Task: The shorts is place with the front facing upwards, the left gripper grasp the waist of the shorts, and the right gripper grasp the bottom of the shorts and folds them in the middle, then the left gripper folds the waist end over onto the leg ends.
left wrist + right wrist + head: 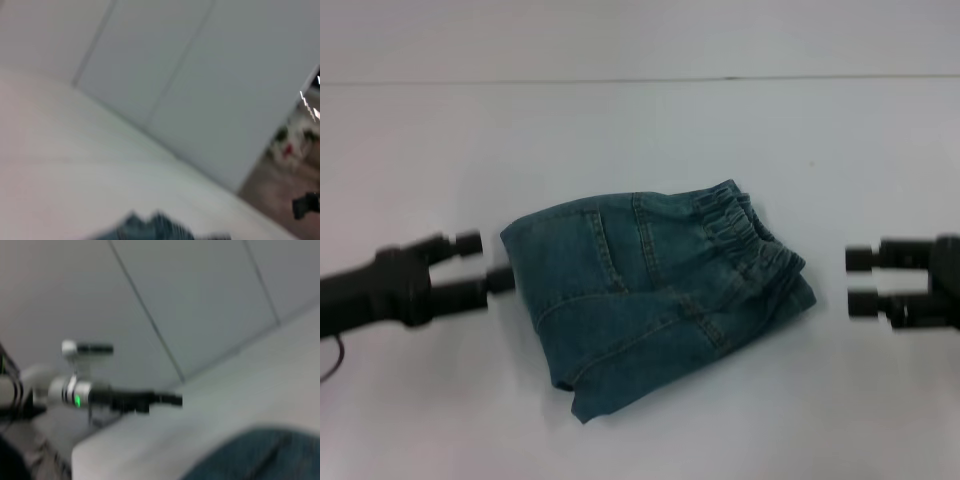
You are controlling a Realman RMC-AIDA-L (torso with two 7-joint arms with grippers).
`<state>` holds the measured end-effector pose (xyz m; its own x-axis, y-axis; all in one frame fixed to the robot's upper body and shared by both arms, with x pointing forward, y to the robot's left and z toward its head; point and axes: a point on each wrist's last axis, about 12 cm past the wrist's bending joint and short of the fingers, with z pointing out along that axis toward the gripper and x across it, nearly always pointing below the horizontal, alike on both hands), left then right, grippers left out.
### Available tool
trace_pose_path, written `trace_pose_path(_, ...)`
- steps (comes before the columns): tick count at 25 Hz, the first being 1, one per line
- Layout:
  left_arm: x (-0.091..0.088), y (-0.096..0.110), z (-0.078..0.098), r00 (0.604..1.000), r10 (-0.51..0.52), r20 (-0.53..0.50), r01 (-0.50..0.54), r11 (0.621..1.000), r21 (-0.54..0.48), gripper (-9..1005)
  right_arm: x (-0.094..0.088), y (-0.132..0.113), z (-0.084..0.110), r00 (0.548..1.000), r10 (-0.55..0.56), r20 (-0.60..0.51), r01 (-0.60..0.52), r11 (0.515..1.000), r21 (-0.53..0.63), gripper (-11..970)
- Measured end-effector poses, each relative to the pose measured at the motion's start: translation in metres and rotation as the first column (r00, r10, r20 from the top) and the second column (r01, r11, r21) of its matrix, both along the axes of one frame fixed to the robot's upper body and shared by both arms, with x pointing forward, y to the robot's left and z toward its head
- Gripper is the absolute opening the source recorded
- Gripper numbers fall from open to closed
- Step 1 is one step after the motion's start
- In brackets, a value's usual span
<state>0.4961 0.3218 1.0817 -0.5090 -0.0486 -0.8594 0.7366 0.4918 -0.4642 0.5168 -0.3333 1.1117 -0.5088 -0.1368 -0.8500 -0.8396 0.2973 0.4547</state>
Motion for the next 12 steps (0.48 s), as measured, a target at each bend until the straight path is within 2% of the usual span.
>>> trace_pose_path(4, -0.002, 0.001, -0.003, 0.996, -0.051, -0.07, 0.055, 0.996, 0.066, 950, -0.005, -0.006, -0.013, 0.996, -0.017, -0.083, 0.009, 0.995, -0.098, 711)
trace_pose_path(7, -0.002, 0.001, -0.003, 0.992, -0.076, -0.098, 0.084, 0.993, 0.08, 949, -0.005, -0.004, -0.022, 0.993, -0.037, -0.115, 0.02, 0.989, -0.146, 936)
trace_pose_path(12, -0.002, 0.0, -0.002, 0.989, -0.094, -0.115, 0.104, 0.991, 0.082, 949, -0.004, 0.002, -0.027, 0.992, -0.04, -0.12, 0.022, 0.988, -0.153, 958)
